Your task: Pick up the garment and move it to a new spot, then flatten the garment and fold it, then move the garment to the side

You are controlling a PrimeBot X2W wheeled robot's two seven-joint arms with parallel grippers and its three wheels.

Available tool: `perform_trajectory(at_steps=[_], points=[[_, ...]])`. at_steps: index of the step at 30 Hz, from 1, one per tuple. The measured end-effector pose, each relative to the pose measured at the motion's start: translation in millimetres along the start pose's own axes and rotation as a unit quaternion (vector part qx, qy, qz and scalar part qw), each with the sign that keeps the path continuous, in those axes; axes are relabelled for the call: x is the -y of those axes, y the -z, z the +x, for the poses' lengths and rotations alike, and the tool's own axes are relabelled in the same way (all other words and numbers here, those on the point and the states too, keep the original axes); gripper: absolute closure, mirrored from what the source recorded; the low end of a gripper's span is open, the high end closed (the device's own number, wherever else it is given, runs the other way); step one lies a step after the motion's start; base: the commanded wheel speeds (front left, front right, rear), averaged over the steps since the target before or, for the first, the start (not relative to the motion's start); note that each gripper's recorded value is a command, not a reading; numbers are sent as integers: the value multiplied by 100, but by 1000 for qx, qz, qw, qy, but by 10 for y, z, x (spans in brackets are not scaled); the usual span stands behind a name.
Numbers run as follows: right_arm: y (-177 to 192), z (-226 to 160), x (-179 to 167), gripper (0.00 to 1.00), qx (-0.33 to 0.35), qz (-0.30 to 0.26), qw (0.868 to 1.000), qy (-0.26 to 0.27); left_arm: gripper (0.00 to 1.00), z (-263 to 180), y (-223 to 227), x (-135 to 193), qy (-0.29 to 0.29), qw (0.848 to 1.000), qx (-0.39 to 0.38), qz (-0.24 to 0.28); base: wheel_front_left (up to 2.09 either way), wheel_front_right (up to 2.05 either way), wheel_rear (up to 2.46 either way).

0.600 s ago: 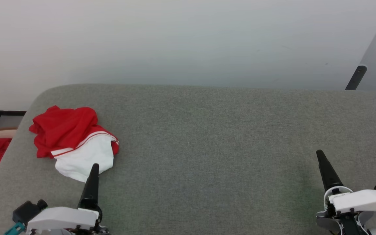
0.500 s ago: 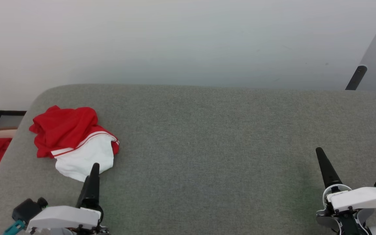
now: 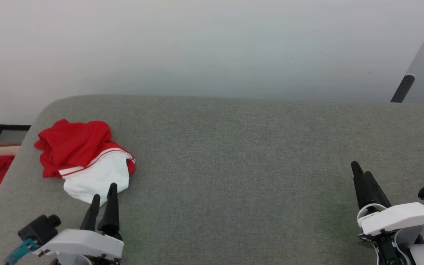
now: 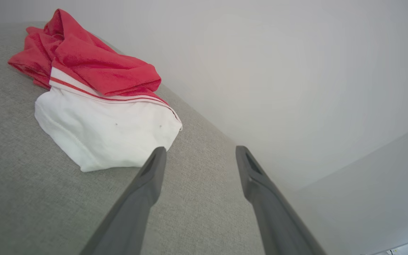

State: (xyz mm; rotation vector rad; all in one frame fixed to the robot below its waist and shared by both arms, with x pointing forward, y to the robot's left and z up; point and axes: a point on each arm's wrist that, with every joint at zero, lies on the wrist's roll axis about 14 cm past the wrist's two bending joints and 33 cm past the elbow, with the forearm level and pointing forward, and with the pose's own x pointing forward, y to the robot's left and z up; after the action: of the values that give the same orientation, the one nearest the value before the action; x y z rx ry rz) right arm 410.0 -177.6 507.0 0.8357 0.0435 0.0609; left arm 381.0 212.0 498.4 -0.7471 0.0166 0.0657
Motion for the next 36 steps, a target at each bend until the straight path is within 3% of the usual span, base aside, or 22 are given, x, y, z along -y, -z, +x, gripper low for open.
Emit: perform_trajectory(at_steps=[17,36], points=[[-9,51,-45,0,-2,-160,987,-15,0,24,-44,86,21,991,12,132,0,0,0],[-107,94,-60,0,19,-258,966,-20,0,66,-64,177,49,970,23,238,0,0,0]])
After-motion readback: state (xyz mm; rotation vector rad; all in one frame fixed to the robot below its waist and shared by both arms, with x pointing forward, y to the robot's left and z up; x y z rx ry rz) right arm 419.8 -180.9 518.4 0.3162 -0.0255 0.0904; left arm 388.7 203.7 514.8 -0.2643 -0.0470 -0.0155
